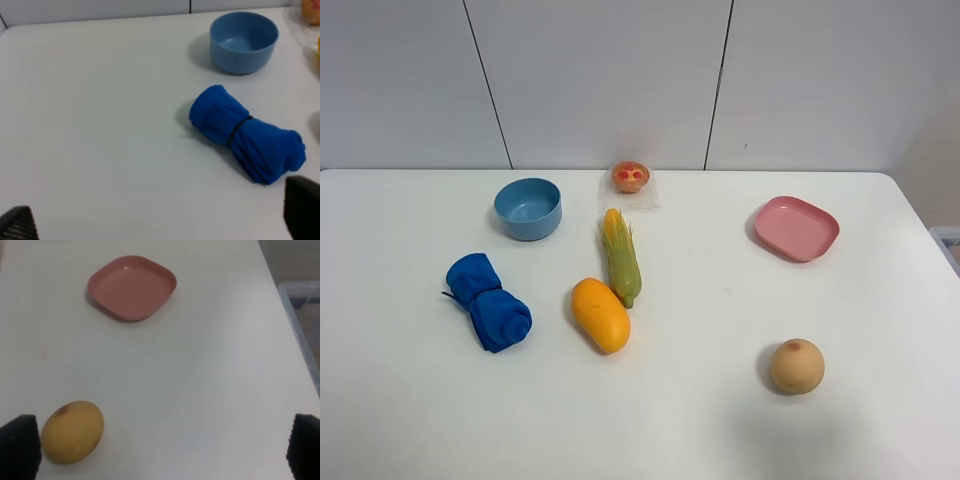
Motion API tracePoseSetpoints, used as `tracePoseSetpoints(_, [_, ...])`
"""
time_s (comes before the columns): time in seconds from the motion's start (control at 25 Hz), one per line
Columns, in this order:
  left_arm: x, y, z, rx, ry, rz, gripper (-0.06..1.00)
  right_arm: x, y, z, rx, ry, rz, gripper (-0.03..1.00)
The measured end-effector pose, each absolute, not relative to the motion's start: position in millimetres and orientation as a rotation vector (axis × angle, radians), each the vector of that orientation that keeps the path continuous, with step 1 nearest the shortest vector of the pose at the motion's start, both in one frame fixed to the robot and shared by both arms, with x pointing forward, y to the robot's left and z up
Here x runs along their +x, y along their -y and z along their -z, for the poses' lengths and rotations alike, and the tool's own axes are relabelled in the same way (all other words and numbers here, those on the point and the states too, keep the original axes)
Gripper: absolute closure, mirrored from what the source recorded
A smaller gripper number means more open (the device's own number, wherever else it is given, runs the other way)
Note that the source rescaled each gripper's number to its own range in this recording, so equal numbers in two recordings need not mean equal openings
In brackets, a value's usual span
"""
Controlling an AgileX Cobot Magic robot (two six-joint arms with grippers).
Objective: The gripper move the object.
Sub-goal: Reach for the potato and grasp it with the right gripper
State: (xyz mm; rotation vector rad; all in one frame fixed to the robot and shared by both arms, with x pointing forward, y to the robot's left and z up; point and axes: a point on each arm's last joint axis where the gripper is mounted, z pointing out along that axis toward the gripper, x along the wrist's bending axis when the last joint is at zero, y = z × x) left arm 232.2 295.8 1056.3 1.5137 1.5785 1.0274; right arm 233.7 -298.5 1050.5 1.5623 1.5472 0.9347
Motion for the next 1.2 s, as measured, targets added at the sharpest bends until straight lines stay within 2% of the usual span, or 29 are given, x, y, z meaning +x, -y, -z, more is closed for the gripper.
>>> tracePoseSetpoints(0.64, [232.2, -295.8, -1056.3, 1.513, -1.579, -1.027, -0.06, 234.0, 298.5, -1050.5, 1.564, -1.549, -0.933, -0.03])
tracePoseSetpoints(0.84, [232.2, -295.8, -1056.3, 1.513, -1.579, -1.027, -0.06, 250.1, 296.5, -1051.7, 1.654, -1.625, -0.896, -0.03])
tracePoseSetpoints(1.2, [232.2, -295.8, -1056.3, 1.514, -1.579, -1.027, -0.06, 288.5, 294.0, -1108.0, 1.867, -1.728, -0.802, -0.03])
